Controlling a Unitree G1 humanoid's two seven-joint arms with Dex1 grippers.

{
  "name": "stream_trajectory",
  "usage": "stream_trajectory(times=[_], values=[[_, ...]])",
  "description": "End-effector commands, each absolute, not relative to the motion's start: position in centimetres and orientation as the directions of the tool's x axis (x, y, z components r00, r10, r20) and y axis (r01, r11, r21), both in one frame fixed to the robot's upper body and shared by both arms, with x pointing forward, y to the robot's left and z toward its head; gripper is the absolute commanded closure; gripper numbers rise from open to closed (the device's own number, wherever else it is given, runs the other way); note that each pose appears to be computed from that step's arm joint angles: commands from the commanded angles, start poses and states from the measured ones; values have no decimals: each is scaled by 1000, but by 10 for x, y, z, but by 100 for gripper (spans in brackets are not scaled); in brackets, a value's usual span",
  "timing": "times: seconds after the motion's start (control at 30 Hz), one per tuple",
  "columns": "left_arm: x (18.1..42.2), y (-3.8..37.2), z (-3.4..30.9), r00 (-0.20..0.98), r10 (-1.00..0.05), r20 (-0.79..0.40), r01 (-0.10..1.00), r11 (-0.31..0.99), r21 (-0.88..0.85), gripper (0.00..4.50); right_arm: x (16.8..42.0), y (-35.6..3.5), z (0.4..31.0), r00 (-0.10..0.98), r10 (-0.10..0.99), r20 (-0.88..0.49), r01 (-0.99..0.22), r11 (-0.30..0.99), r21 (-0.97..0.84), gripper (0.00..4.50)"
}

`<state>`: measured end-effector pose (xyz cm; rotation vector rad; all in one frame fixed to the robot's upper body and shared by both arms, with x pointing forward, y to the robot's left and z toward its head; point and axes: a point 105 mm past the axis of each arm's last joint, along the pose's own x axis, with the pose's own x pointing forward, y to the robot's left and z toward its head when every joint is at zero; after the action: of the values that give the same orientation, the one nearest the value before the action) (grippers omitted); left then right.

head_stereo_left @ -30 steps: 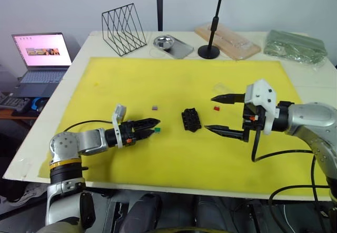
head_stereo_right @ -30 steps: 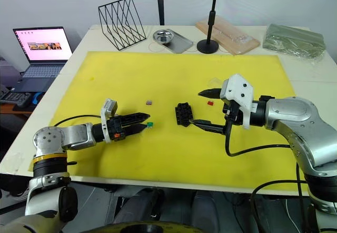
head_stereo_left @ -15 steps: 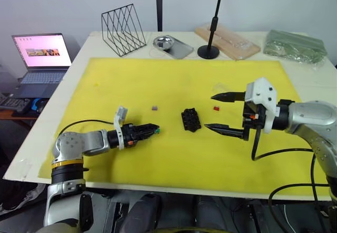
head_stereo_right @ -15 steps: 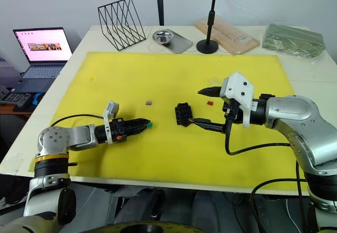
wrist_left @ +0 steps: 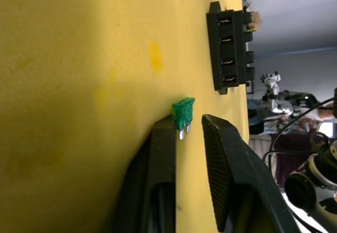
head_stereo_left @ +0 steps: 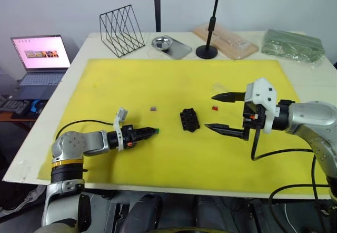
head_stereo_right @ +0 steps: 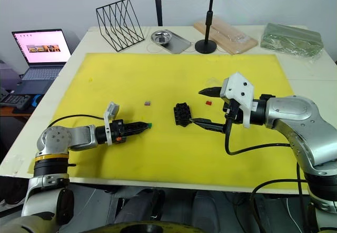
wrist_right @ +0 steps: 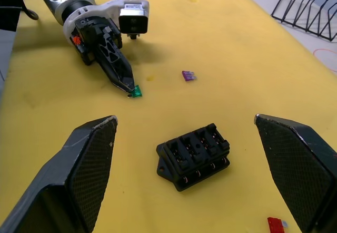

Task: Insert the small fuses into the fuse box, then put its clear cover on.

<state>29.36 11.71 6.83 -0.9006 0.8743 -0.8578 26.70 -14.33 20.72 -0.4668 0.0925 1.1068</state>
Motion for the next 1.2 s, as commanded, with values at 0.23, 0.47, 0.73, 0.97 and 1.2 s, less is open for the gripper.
stream_trajectory(times=[0.23, 0.47, 0.73, 0.97, 1.2], values=[[283, 133, 29, 381, -828, -412, 103, 480, -871, 442, 266, -141, 215, 452, 847, -280, -871, 351, -343, 0], [287, 133, 51, 384, -847, -367, 201, 464, -862, 442, 269, -141, 219, 448, 854, -262, -878, 365, -310, 0], [291, 111, 157, 264, -955, -137, 879, 297, -373, 442, 270, -132, 236, 395, 889, -234, -916, 362, -171, 0], [287, 90, 178, 147, -981, -126, 980, 128, 149, 450, 265, -116, 233, 341, 899, -276, -928, 275, -252, 114], [289, 70, 187, 141, -982, -122, 932, 90, 350, 450, 268, -102, 220, 341, 872, -350, -902, 199, -383, 188]])
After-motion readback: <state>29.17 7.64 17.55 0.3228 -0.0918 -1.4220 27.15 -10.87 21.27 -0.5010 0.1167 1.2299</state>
